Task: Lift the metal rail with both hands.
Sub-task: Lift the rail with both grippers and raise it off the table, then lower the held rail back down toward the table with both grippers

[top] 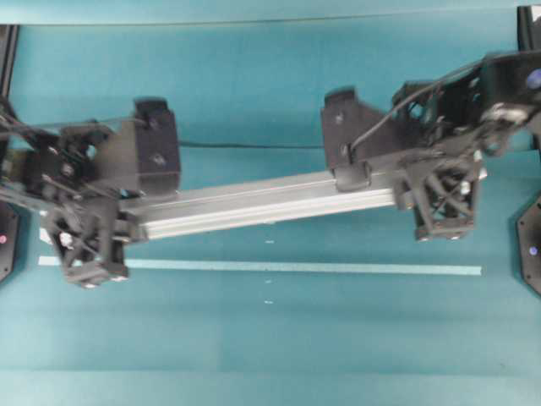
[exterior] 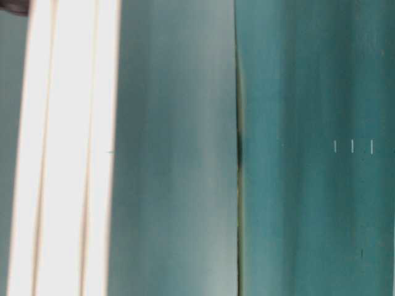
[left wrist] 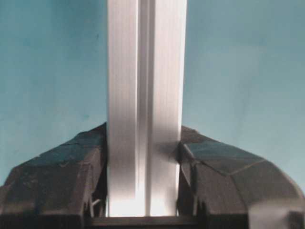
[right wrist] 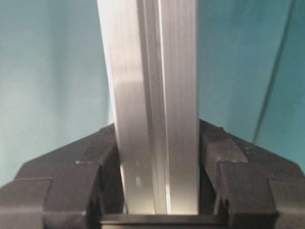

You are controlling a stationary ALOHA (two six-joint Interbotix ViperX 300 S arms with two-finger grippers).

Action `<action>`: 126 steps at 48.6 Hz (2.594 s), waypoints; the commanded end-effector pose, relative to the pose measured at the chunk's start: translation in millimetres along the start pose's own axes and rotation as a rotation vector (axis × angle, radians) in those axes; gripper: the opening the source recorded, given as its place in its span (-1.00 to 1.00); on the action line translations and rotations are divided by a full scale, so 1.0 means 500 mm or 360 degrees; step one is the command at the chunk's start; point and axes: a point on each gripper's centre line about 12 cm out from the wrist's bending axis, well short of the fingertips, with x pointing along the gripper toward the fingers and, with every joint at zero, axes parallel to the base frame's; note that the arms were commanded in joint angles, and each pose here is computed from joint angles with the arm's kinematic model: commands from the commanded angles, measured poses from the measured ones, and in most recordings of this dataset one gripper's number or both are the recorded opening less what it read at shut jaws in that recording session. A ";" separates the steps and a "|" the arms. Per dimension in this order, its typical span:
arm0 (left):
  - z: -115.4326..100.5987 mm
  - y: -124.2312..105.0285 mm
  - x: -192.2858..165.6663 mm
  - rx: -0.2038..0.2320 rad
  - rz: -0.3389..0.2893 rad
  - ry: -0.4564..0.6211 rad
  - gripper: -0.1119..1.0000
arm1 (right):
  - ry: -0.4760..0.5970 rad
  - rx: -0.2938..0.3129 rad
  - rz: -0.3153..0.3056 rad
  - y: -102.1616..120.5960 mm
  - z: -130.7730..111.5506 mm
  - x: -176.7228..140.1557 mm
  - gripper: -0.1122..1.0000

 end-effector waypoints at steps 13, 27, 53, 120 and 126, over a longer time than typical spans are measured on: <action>0.028 0.001 -0.077 -0.0010 -0.0009 -0.0066 -0.26 | -0.0064 0.0044 -0.0012 0.003 0.008 -0.057 -0.09; 0.031 0.035 -0.065 -0.0033 0.0048 -0.0050 -0.26 | -0.0055 0.0204 -0.0004 0.011 0.003 -0.055 -0.09; 0.022 0.079 -0.001 0.0018 0.0104 0.0000 -0.26 | -0.0095 0.0317 0.0019 0.018 -0.009 -0.012 -0.09; -0.117 0.092 0.362 0.0077 0.0099 0.0202 -0.26 | -0.0058 0.0291 0.0011 0.056 -0.081 0.388 -0.09; -0.123 0.092 0.377 0.0077 0.0101 0.0224 -0.26 | -0.0058 0.0294 0.0008 0.055 -0.086 0.405 -0.09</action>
